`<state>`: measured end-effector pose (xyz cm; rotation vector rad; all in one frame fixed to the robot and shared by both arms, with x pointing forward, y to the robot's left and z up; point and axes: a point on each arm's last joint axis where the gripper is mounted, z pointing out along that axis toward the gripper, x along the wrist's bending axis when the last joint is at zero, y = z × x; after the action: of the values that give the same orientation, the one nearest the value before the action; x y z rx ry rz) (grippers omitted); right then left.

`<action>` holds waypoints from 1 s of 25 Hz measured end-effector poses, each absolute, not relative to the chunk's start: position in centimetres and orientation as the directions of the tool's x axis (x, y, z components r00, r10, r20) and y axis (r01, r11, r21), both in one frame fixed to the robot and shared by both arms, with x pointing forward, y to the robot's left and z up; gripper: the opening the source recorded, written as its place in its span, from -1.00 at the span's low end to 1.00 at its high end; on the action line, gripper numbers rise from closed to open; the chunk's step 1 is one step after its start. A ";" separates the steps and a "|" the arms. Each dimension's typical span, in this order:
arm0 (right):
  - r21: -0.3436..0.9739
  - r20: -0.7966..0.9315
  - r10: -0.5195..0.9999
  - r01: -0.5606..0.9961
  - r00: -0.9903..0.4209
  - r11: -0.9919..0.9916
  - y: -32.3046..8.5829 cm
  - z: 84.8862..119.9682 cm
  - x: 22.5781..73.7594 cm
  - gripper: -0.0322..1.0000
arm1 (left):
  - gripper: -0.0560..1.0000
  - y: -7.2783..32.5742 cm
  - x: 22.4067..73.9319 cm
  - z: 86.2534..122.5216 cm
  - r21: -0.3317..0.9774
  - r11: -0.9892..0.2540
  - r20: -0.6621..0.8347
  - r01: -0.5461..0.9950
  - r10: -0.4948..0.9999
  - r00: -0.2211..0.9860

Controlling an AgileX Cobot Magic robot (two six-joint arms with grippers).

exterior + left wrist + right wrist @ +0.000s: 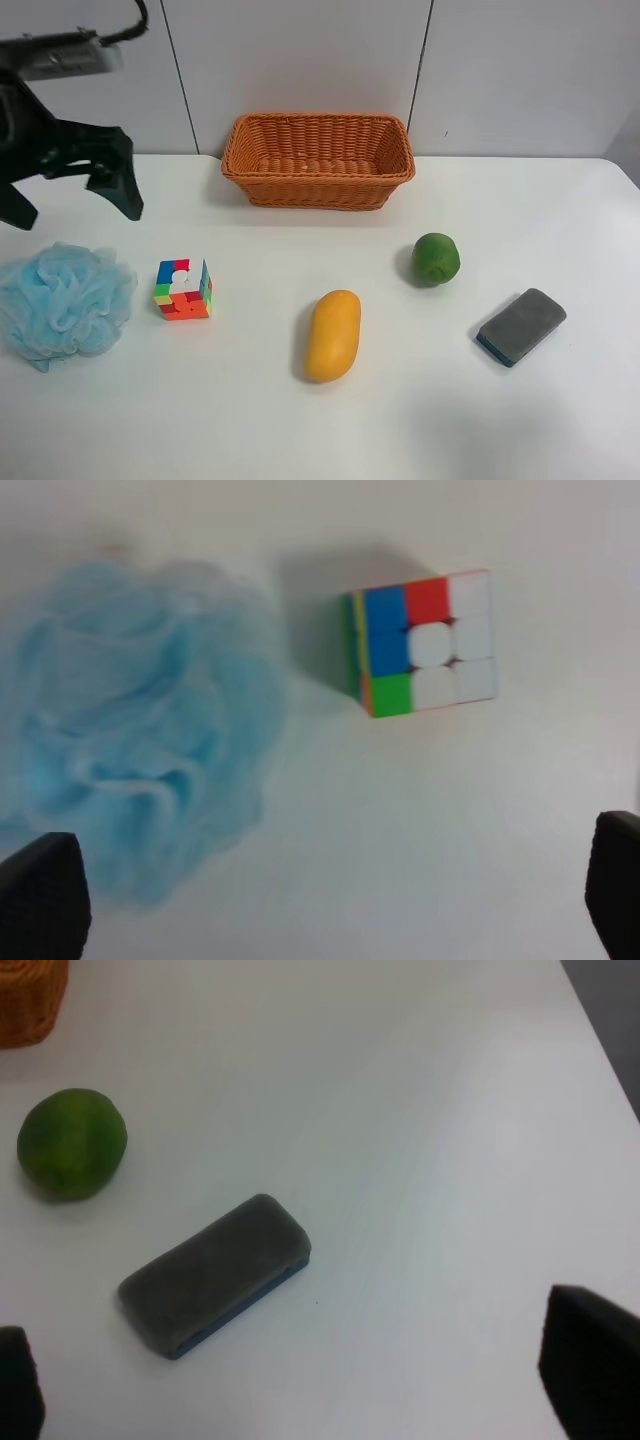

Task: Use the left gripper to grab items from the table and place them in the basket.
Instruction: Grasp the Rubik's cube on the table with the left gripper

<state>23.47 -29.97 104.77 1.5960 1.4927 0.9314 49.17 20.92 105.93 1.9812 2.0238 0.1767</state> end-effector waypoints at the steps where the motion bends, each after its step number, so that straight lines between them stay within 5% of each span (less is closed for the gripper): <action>1: 0.890 0.018 0.998 0.455 0.056 -0.041 -30.0 104.8 23.5 0.99 | 0.99 20.3 49.6 105.2 0.283 0.039 -0.129 0.958 0.992 -0.003; 25: 0.890 0.018 0.998 0.455 0.056 -0.041 -30.0 104.8 23.5 0.99 | 0.99 15.8 54.4 94.2 0.157 0.070 -0.151 0.985 0.987 -0.047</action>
<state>23.47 -29.97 104.77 1.5960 1.4927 0.9314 54.37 15.77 94.23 2.0045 2.1269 0.0160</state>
